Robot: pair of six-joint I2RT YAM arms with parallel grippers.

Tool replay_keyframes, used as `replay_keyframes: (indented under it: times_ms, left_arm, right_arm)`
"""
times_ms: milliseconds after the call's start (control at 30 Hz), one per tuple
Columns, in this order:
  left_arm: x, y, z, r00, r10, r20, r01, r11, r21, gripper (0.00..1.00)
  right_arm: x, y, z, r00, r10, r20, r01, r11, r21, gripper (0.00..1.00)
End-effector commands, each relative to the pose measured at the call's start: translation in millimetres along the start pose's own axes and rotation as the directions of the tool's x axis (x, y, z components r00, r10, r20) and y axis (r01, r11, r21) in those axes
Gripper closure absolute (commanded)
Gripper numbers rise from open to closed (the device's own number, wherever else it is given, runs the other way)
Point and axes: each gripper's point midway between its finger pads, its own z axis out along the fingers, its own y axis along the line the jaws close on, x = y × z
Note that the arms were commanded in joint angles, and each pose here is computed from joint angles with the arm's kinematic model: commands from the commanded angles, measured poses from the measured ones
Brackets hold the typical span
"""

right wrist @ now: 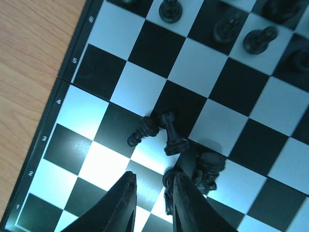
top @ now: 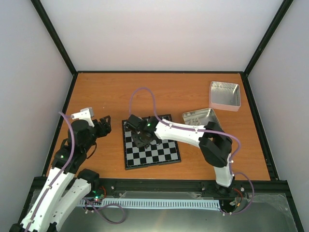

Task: Set up the chess pieces on the board
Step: Pick up the chess piece from the chessboard.

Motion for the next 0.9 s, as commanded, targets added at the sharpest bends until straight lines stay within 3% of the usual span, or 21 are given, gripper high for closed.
replay_keyframes:
  times_ms: [0,600,867]
  left_arm:
    - [-17,9,-13,0.997,-0.019,0.068,0.023,0.998,-0.054,0.26]
    - [-11,5,-5,0.999,-0.003,0.043,0.004,0.999,-0.033,0.26]
    - [-11,4,-5,0.999,-0.002,0.040,0.003,1.000,-0.029,0.26]
  right_arm:
    - [2,4,11,1.000,0.011,-0.025,-0.010,0.999,0.044,0.76]
    - [28,-5,30,0.993,0.014,-0.114,-0.004,0.996,0.092,0.75]
    - [25,-4,36,0.993,0.004,-0.116,0.008,0.995,0.101,0.85]
